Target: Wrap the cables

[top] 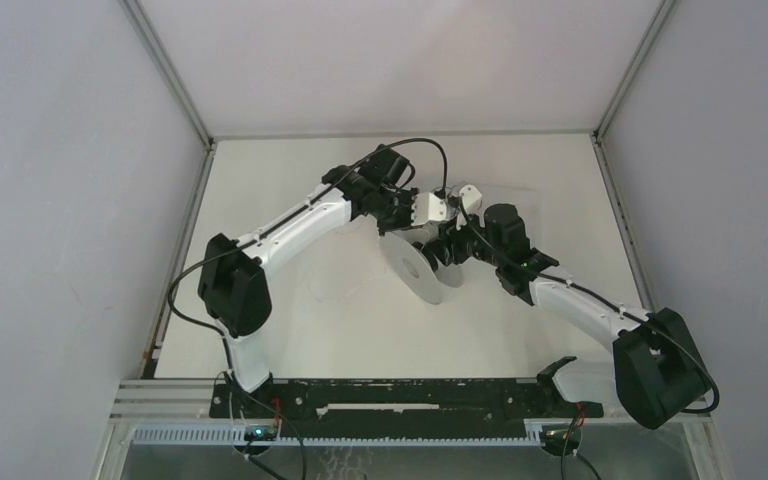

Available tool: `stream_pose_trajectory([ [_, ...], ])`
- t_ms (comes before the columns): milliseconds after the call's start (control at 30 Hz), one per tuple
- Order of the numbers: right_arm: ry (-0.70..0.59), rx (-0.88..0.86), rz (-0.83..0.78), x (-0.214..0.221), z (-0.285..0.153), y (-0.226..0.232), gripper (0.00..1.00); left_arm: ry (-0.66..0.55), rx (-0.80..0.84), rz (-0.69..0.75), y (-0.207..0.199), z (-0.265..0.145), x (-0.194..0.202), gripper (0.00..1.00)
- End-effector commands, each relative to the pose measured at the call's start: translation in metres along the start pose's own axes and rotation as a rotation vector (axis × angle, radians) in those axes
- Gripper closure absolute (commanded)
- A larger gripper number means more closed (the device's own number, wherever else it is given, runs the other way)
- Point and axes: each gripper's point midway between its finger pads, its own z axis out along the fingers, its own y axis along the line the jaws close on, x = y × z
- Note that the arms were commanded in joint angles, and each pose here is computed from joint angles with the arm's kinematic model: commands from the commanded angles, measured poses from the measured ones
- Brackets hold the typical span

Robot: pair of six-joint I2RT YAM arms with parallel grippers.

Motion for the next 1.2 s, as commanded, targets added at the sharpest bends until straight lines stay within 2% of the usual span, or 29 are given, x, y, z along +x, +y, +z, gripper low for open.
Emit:
stream_pose_trajectory([
  [0, -0.185, -0.046, -0.087, -0.059, -0.005, 0.015, 0.46, -0.009, 0.060, 0.057, -0.011, 0.010, -0.009, 1.00],
  [500, -0.251, -0.021, -0.091, -0.072, -0.015, 0.009, 0.49, -0.069, 0.098, 0.040, -0.017, 0.010, -0.020, 1.00],
  [667, -0.253, 0.009, -0.103, -0.071, -0.013, 0.005, 0.52, -0.081, 0.116, 0.031, -0.020, 0.012, -0.022, 1.00],
  [867, -0.246, 0.026, -0.107, -0.069, -0.013, 0.002, 0.71, -0.082, 0.117, 0.016, -0.020, 0.013, -0.022, 1.00],
  [1167, -0.244, 0.061, -0.131, -0.069, -0.013, -0.003, 0.92, -0.111, 0.069, -0.003, -0.007, 0.001, -0.028, 0.97],
])
